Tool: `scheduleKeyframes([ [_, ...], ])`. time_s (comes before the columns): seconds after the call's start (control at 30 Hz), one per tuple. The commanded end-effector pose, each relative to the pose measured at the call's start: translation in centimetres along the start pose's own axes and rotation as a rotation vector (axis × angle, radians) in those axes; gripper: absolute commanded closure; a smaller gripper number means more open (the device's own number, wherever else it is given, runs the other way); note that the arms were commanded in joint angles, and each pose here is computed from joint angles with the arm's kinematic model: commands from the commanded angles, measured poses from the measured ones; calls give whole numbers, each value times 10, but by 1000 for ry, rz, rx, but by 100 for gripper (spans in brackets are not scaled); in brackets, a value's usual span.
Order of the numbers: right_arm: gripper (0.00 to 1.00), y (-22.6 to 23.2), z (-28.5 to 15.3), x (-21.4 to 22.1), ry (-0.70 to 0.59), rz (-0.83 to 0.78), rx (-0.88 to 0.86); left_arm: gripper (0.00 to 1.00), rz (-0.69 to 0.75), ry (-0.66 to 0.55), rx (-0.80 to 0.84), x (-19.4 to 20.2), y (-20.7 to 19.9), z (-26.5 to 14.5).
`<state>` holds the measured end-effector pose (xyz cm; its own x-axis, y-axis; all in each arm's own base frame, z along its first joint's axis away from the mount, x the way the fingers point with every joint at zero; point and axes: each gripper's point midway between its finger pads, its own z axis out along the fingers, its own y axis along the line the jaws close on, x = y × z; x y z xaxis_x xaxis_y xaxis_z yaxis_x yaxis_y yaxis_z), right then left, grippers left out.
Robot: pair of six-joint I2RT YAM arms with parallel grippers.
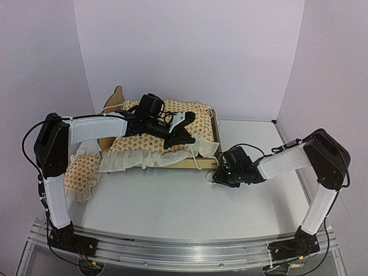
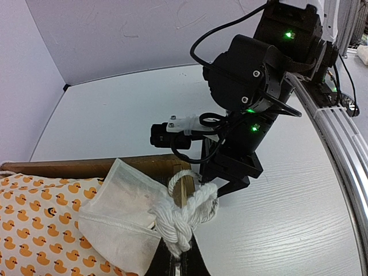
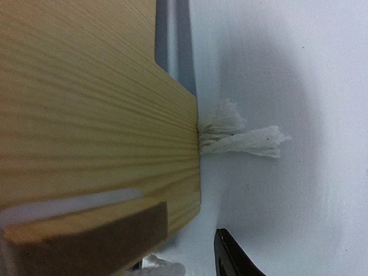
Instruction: Set up the pet bed
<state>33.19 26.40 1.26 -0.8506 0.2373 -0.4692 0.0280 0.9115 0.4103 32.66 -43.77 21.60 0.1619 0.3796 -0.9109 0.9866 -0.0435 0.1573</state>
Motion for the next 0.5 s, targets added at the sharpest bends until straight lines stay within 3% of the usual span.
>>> scheduleKeyframes([
  [0.0,68,0,11,6,14,36,-22,100,55,-71,-38,-38,10,-15],
  [0.1,99,5,11,2,14,38,-37,100,49,-72,-43,-40,12,-16],
  [0.2,100,27,-8,4,48,-38,-145,100,55,-75,-49,-42,14,-18],
  [0.37,100,95,-97,12,141,-232,-560,100,63,-77,-50,-40,15,-17],
  [0.47,100,111,-135,-15,109,-230,-673,100,62,-78,-48,-39,15,-16],
])
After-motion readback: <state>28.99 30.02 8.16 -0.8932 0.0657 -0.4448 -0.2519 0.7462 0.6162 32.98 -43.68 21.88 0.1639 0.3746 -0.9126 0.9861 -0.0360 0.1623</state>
